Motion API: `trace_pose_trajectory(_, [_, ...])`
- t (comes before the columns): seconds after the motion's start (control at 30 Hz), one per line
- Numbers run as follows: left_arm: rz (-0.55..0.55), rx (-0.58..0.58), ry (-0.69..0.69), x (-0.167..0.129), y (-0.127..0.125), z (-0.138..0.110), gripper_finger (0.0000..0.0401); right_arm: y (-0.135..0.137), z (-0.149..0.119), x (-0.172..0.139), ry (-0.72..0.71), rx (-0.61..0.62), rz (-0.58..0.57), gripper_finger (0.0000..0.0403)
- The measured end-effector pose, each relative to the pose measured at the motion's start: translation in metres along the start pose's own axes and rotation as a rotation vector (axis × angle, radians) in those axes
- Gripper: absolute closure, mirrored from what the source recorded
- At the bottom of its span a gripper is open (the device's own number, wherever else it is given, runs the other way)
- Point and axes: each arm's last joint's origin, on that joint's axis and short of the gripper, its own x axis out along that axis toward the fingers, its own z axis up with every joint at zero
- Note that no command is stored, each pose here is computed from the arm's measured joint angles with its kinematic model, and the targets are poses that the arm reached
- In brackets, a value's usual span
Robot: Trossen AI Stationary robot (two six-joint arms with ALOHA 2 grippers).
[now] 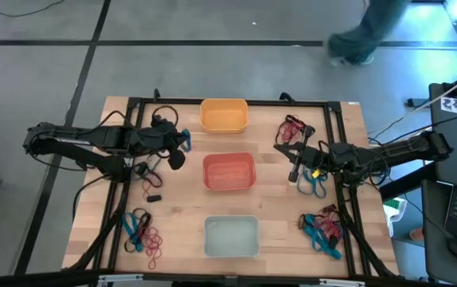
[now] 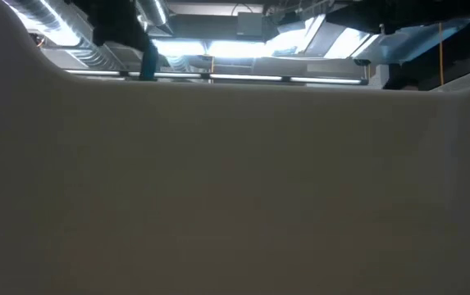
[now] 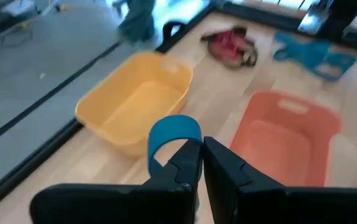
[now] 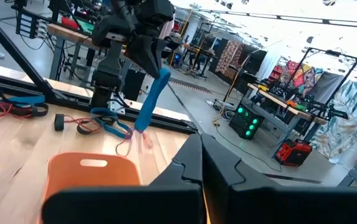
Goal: Sort rubber bands into baskets
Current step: Put the blue rubber band in the yellow bin
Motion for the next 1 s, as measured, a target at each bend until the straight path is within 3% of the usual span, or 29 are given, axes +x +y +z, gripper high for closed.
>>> trace_pose_trajectory(0.27, [0.087, -0.065, 0.192, -0.003, 0.008, -0.022, 0.0382, 0.0, 0.0, 0.0, -0.001, -0.002, -0.001, 0.0402])
trace_pose_trajectory(0.53, [0.061, -0.067, 0.187, 0.011, 0.001, -0.043, 0.0382, 0.0, 0.0, 0.0, -0.002, -0.002, -0.001, 0.0402])
trace_pose_trajectory(0.73, [-0.037, -0.079, 0.156, 0.031, -0.006, -0.066, 0.0382, 0.0, 0.0, 0.0, -0.002, -0.003, -0.001, 0.0402])
trace_pose_trajectory(1.0, [-0.032, -0.03, 0.141, 0.045, -0.005, -0.084, 0.0382, 0.0, 0.0, 0.0, -0.004, -0.002, -0.002, 0.0402])
